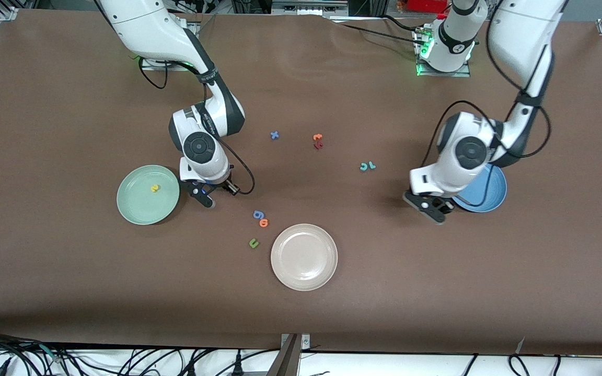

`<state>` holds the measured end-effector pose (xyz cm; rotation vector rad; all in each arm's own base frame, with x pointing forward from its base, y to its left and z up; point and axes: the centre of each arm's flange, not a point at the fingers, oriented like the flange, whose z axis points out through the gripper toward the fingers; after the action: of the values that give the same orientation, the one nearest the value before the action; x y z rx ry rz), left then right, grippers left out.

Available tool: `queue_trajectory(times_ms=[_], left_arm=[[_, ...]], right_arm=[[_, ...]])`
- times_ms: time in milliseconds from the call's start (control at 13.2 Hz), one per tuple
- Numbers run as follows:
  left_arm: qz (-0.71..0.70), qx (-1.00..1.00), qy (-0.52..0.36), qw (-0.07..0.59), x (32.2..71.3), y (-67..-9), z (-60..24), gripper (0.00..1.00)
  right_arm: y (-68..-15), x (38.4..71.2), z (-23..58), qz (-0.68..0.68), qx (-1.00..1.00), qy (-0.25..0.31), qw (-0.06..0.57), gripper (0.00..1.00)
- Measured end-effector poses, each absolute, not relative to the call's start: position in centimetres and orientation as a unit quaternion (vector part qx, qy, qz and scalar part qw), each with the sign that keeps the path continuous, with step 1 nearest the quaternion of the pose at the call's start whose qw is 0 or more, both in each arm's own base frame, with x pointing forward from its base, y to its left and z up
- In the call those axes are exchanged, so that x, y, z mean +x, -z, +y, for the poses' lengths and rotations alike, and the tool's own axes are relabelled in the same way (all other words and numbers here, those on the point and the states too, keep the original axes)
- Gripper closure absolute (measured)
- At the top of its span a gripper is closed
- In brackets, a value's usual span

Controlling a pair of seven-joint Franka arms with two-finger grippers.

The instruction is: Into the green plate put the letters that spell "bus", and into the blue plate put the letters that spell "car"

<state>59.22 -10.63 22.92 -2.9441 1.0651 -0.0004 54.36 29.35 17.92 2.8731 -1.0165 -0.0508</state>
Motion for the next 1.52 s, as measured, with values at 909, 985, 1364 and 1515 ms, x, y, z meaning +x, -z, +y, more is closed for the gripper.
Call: queue_trajectory(times_ms=[909, 985, 1364, 1515], left_arm=[[0.22, -0.971, -0.089, -0.037, 56.2, -19.5, 1.9, 0.67], [0.201, -0.975, -0.093, -0.036, 55.9, -19.2, 1.9, 0.67], [0.184, -0.978, -0.092, -0.033, 56.1, -19.3, 1.8, 0.3], [0.174, -0.979, -0.099, -0.037, 56.4, -20.1, 0.6, 0.23]], right_arm=[[-23.1, 60.2, 7.9, -0.17, 0.978, 0.1, 0.075, 0.39], [-23.0, 60.1, 8.7, -0.169, 0.978, 0.103, 0.068, 0.3], [-22.9, 58.1, 18.0, -0.226, 0.968, 0.1, 0.05, 0.0], [-22.6, 57.2, 22.0, -0.259, 0.961, 0.08, 0.046, 0.0]])
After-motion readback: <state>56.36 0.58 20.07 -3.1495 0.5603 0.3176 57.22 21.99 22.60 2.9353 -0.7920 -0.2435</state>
